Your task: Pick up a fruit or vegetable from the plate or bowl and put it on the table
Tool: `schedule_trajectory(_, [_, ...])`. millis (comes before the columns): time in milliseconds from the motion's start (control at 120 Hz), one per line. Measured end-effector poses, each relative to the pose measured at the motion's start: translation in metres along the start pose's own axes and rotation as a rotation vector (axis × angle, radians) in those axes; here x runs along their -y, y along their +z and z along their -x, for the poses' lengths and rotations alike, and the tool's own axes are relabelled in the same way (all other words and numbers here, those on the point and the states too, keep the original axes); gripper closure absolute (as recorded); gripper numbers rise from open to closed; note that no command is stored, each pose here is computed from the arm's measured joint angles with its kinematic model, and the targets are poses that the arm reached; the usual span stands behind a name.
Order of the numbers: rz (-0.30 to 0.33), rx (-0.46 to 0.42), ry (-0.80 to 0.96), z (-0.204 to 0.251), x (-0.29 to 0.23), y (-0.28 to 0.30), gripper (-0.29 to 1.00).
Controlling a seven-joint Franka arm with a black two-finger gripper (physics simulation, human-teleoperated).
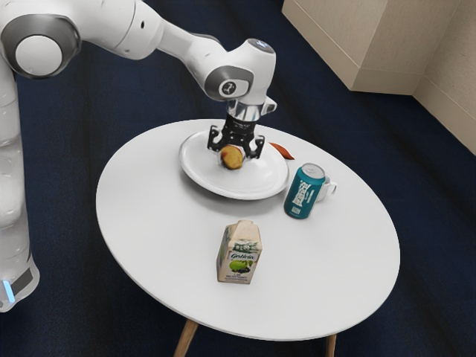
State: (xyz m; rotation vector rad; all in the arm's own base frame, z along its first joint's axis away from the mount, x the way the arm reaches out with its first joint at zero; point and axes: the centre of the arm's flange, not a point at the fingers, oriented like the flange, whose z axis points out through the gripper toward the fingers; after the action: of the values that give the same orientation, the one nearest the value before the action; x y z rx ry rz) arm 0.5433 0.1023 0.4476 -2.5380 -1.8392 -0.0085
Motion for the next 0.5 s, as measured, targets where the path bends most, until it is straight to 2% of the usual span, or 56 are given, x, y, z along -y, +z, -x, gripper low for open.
schedule_trajectory(267, [0.034,-0.016,-0.003,-0.001,0.029,-0.038,0.34])
schedule_trajectory(500, [0.056,-0.043,0.127,0.061,0.022,-0.069,0.35])
